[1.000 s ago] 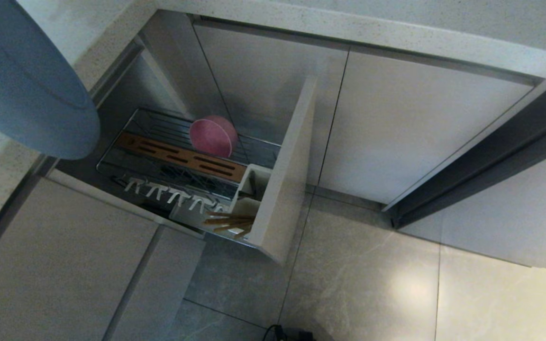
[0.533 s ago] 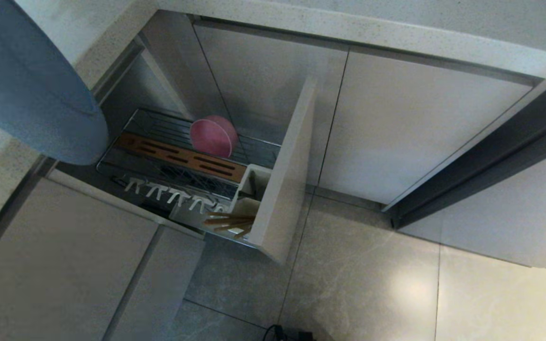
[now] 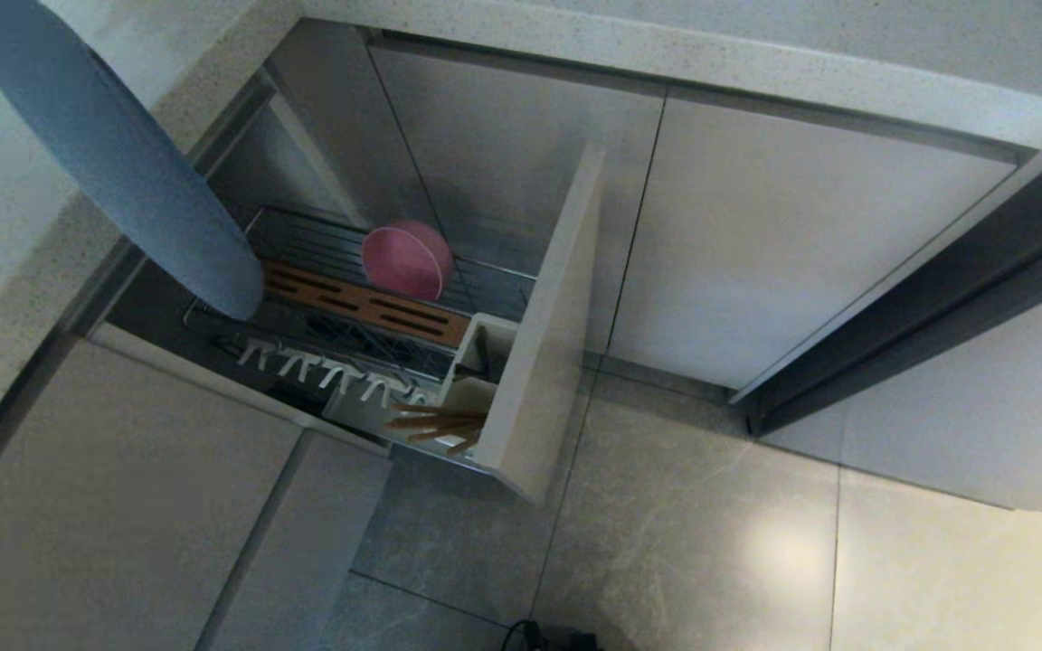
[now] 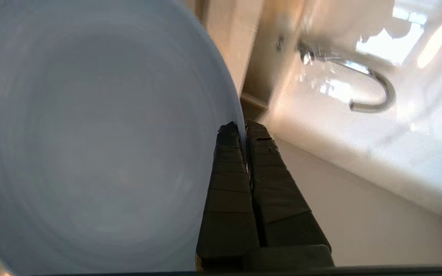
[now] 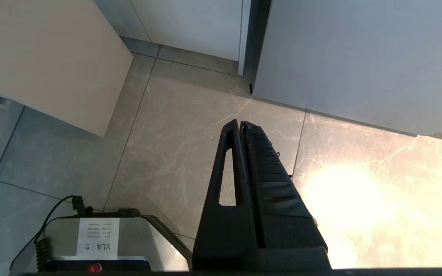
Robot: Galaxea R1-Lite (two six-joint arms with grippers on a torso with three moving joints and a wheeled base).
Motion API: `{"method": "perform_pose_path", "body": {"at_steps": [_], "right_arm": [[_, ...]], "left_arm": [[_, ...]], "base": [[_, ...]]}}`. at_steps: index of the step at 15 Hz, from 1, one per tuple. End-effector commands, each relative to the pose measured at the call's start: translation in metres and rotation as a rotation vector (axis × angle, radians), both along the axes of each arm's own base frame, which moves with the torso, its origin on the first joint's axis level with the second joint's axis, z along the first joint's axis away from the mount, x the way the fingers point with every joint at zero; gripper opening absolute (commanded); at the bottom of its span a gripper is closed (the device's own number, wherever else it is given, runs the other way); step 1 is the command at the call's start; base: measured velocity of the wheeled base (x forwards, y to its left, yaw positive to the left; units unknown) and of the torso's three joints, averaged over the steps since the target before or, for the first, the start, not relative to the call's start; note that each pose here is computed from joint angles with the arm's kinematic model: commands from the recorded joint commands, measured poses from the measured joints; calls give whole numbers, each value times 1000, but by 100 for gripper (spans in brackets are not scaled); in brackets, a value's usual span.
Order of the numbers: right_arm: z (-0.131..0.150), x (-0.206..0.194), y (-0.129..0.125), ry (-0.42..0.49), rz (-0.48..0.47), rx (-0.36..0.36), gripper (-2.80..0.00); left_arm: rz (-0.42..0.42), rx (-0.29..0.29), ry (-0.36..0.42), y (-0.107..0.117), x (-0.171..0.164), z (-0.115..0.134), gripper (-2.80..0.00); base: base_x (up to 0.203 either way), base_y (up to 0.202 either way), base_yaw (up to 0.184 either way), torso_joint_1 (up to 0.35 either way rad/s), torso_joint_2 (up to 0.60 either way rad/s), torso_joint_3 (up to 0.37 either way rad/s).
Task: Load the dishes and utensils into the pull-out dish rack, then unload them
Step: Pick up the plate and place it in the cupboard
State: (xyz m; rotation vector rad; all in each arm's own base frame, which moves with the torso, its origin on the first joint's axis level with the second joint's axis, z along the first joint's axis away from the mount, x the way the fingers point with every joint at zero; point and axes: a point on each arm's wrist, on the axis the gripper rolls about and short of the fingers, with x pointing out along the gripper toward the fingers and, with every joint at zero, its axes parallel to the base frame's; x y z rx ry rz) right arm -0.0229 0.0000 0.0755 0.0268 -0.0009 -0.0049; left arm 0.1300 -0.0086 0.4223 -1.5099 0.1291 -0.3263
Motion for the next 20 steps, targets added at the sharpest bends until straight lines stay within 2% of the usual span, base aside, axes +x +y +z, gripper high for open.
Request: {"method": "perform_pose_path", "body": {"at_steps": [1, 3, 5, 8, 14, 17, 20], "right_arm": [[0, 0, 0, -1, 0, 1, -280], [0, 0, 0, -1, 0, 1, -280], [0, 0, 0, -1, 0, 1, -280], [0, 0, 0, -1, 0, 1, -280], [0, 0, 0, -1, 0, 1, -280], [0, 0, 0, -1, 0, 1, -280], [0, 0, 0, -1, 0, -1, -280]], "left_arm": [[59, 45, 18, -14, 21, -10, -280], [109, 105, 29, -27, 36, -18, -280], [86, 122, 58, -36, 47, -26, -280], [23, 126, 77, -52, 54, -30, -280], [-5, 78, 102, -63, 57, -31, -280], [18, 82, 138, -68, 67, -39, -280], [112, 109, 198, -85, 90, -53, -280]], "base": [[0, 0, 0, 0, 0, 0], [0, 0, 0, 0, 0, 0], [0, 0, 0, 0, 0, 0], [0, 0, 0, 0, 0, 0], [0, 0, 0, 0, 0, 0], [0, 0, 0, 0, 0, 0], [0, 0, 0, 0, 0, 0]]}}
